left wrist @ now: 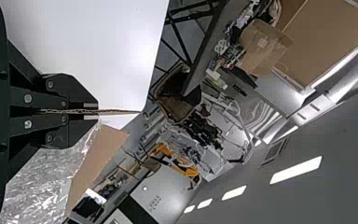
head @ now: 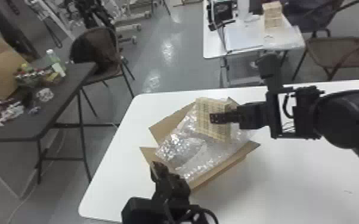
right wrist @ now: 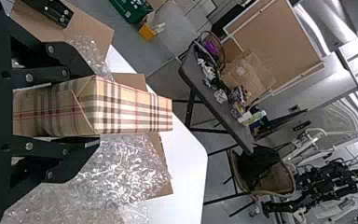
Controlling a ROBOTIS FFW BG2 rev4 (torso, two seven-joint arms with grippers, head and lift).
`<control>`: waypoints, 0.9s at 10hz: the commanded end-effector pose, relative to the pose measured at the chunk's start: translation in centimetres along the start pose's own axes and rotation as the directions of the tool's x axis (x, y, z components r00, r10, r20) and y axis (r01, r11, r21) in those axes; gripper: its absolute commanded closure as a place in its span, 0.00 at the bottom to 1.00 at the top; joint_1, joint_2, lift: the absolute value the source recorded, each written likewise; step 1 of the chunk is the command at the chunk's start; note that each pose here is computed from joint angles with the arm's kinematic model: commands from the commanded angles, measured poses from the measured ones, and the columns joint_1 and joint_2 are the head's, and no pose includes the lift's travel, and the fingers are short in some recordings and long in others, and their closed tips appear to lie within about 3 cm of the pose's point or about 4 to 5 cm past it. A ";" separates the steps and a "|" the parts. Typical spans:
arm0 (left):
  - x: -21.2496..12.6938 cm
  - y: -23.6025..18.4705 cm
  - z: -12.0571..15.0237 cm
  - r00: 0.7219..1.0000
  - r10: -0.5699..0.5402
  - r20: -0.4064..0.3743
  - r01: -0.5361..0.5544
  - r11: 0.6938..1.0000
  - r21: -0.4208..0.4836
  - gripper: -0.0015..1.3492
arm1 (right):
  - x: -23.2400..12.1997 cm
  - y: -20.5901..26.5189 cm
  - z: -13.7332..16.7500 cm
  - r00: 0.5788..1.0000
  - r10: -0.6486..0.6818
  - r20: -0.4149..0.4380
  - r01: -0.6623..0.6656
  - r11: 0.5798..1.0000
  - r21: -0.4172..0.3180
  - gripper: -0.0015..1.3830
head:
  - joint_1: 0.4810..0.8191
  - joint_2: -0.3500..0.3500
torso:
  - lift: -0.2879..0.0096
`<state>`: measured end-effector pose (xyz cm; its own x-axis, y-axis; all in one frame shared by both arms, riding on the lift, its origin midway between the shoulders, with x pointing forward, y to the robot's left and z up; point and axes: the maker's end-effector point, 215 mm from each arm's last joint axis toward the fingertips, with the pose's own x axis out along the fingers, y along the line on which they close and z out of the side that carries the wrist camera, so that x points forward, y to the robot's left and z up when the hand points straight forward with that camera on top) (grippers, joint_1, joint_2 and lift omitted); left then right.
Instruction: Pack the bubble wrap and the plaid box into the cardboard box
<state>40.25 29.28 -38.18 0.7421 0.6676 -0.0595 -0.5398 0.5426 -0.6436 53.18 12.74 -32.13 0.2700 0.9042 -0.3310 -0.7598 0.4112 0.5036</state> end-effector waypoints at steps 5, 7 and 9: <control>-0.1 0.3 0.2 1.000 0.004 0.003 -0.004 1.000 -0.007 0.90 | -5.0 -2.9 4.5 0.978 -0.049 0.205 0.047 0.999 0.016 0.17 | 0.63 1.00 | 0.63; 0.0 0.4 0.3 1.000 0.007 0.005 -0.007 1.000 -0.010 0.90 | -12.2 -6.0 7.9 0.904 -0.166 0.395 0.172 0.985 0.020 0.18 | 0.63 1.00 | 0.63; 0.0 0.7 0.5 1.000 0.014 0.013 -0.014 1.000 -0.014 0.90 | -22.1 -10.6 7.9 0.702 -0.443 0.557 0.491 0.868 0.072 0.18 | 0.63 0.94 | 0.63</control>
<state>39.78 29.81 -38.24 0.7318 0.6789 -0.0597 -0.5436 0.5287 -0.6520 60.66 -7.94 -24.43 0.8121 0.5819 -0.0440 -0.5286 0.7655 0.3669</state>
